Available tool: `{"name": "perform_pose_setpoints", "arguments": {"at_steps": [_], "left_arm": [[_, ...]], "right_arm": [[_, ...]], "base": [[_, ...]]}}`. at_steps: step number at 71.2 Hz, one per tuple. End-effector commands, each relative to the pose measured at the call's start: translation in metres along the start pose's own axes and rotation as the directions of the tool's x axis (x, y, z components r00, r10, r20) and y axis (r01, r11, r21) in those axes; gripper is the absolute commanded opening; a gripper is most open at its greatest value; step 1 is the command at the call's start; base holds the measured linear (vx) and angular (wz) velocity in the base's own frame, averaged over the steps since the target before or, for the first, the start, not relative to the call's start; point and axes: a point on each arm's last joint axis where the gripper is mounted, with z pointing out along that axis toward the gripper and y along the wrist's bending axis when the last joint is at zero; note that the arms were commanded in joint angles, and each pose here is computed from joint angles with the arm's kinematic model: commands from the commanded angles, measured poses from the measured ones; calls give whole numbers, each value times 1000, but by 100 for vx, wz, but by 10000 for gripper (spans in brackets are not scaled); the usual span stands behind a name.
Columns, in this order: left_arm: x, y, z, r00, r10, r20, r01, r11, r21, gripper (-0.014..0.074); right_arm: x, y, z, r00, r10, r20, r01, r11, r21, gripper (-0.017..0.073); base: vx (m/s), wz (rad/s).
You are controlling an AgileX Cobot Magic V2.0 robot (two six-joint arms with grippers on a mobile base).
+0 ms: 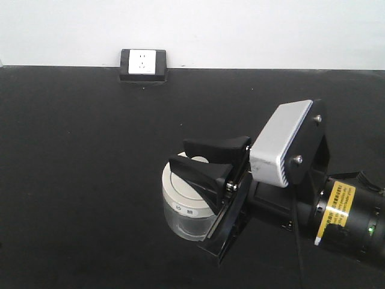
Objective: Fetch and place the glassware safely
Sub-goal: 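Hold the jar still in the right gripper above the countertop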
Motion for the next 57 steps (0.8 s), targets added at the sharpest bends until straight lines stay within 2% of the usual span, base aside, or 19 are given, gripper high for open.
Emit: {"name": "perform_pose_setpoints", "arguments": {"at_steps": [1,57], "left_arm": [[-13,-1,1,997,-24,71,22,1000,20,1],[-13,-1,1,997,-24,70,22,1000,20,1]], "right_arm": [[-22,3,-5,993,-4,120,9,999,-37,-1],[-22,3,-5,993,-4,120,9,999,-37,-1]], "base": [[1,0],[0,0]]}}
